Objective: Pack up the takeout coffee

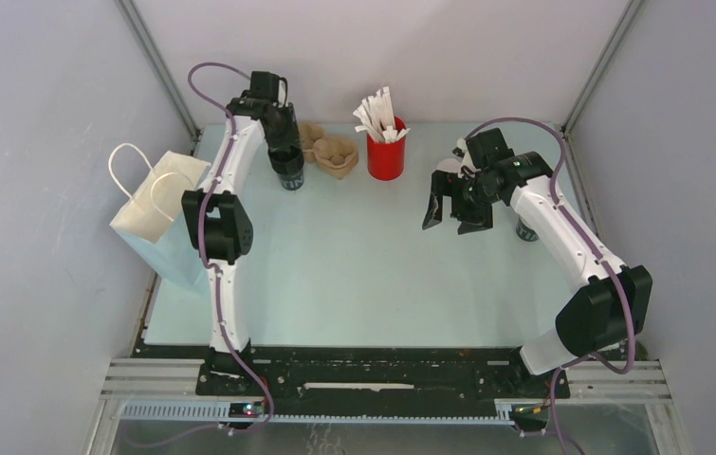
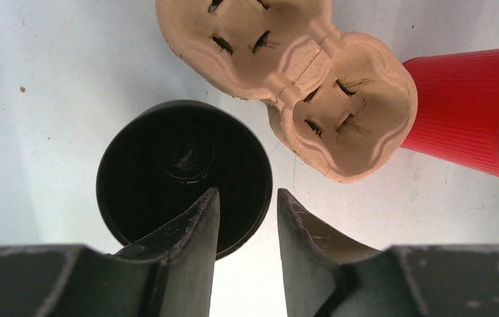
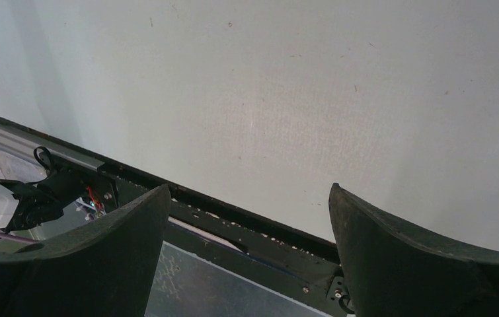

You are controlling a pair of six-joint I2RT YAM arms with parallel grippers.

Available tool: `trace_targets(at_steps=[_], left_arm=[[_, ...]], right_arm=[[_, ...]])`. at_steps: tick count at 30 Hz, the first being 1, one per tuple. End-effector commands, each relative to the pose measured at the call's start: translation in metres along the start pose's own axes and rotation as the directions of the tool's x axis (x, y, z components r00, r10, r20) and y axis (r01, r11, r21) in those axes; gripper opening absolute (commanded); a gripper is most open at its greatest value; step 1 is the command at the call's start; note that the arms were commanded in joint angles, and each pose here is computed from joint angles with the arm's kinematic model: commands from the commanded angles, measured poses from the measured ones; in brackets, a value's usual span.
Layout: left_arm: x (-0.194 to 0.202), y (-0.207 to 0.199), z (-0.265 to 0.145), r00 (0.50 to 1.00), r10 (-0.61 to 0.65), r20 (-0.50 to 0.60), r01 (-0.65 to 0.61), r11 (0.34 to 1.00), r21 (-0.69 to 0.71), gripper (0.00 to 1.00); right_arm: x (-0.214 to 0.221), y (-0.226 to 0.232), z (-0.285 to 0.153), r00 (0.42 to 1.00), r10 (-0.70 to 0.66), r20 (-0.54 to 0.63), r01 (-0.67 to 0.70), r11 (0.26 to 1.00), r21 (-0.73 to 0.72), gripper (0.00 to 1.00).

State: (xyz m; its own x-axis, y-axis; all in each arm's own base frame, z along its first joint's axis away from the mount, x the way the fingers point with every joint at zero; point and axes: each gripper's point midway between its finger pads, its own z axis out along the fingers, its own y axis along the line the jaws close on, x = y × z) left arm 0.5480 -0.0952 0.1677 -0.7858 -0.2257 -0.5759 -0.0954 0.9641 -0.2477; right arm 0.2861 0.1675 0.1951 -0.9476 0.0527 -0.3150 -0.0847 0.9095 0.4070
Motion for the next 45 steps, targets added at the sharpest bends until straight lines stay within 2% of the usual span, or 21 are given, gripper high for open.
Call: trace_targets(at_steps=[1, 4, 12, 16, 22, 31, 39, 42, 45], left_arm=[[-0.007, -0.007, -0.02, 0.999, 0.041, 0.026, -0.041, 0.999, 0.024, 0.44], [-0.004, -0.007, -0.017, 0.999, 0.036, 0.013, -0.036, 0.999, 0.028, 0.43], [-0.001, -0.007, -0.011, 1.0, 0.029, 0.001, -0.029, 0.999, 0.029, 0.29], [0.0, -0.008, -0.009, 0.999, 0.034, -0.003, -0.034, 0.999, 0.037, 0.34], [0.002, -0.01, -0.004, 0.999, 0.029, -0.015, -0.028, 0.998, 0.053, 0.34], [0.002, -0.011, 0.002, 0.999, 0.026, -0.022, -0.025, 0.998, 0.056, 0.31], [-0.002, -0.01, -0.002, 1.0, 0.028, -0.008, -0.027, 0.998, 0.049, 0.23], [-0.003, -0.012, -0.004, 1.0, 0.028, -0.006, -0.028, 0.998, 0.054, 0.28], [-0.003, -0.012, -0.006, 1.0, 0.029, -0.005, -0.028, 0.998, 0.055, 0.29]], right_arm=[[-0.001, 0.005, 0.001, 1.0, -0.008, 0.006, 0.008, 1.0, -0.019, 0.98], [-0.001, 0.006, 0.002, 1.0, -0.008, 0.006, 0.009, 1.0, -0.022, 0.98], [-0.001, 0.008, 0.002, 1.0, -0.013, 0.007, 0.013, 1.0, -0.025, 0.98], [-0.001, 0.009, 0.003, 1.0, -0.013, 0.004, 0.013, 0.999, -0.029, 0.98], [0.0, 0.01, 0.004, 1.0, -0.016, 0.0, 0.016, 0.999, -0.032, 0.98], [-0.001, 0.01, 0.004, 1.0, -0.019, 0.001, 0.019, 0.999, -0.034, 0.98], [-0.002, 0.011, 0.004, 1.0, -0.021, 0.002, 0.021, 0.999, -0.037, 0.98], [-0.002, 0.011, 0.004, 1.0, -0.021, 0.001, 0.021, 0.999, -0.037, 0.98], [-0.001, 0.012, 0.004, 1.0, -0.022, -0.001, 0.022, 0.999, -0.037, 0.98]])
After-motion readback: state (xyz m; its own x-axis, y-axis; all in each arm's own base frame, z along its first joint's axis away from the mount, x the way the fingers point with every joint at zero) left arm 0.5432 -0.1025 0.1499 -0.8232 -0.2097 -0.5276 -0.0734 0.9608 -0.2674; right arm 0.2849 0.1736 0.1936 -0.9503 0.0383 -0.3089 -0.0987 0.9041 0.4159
